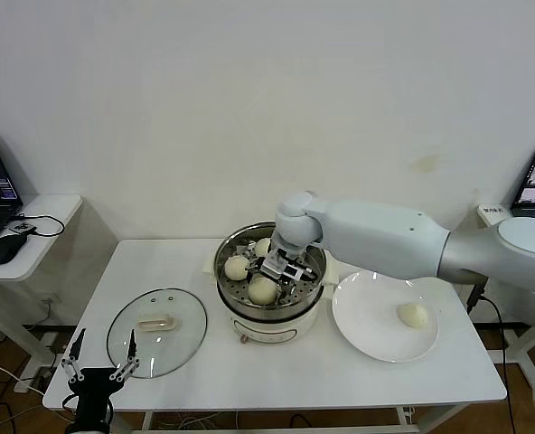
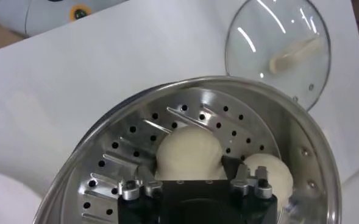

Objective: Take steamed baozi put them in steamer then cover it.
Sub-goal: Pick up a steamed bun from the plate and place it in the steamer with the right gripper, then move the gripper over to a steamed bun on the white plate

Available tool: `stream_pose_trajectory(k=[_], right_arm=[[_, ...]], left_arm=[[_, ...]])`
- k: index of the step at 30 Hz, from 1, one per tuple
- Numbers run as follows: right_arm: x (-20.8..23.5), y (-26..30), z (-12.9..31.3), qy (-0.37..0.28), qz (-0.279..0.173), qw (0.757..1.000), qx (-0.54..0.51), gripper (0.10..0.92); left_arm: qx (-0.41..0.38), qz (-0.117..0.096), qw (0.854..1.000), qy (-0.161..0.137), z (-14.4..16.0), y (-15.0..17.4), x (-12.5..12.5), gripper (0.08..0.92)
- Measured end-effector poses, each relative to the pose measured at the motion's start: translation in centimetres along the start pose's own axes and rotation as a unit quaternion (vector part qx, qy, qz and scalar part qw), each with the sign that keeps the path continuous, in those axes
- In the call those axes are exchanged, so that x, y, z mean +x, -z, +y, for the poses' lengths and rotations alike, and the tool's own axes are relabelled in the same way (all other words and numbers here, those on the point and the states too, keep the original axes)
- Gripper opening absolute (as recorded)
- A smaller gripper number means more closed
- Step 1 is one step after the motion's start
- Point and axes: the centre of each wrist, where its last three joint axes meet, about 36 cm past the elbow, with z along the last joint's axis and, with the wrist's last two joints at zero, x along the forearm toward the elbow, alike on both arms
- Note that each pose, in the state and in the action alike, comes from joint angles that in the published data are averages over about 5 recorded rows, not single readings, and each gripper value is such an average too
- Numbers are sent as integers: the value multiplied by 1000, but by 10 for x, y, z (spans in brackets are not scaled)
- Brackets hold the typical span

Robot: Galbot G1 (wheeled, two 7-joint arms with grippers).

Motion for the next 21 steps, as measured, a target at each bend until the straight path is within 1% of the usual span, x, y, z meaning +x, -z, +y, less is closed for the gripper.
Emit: stream_pose_trajectory(k=[5,10,15,21], right_arm=[[28,-13,6,-21,11,999,-31,823],[63,-32,27,-44,30,993,-102,823],[94,-53,67,-64,52,977,-197,823],[117,-77,137,-70,83,950,-293,823]], left_arm=[[-2,-2,1000,-1,2,1,-2,823],[-4,-5,1000,-3,3,1,-3,823],[-4,-10,1000,-9,1,2,-6,823],[-3,-12,1000,-17,-3,2,-9,823]])
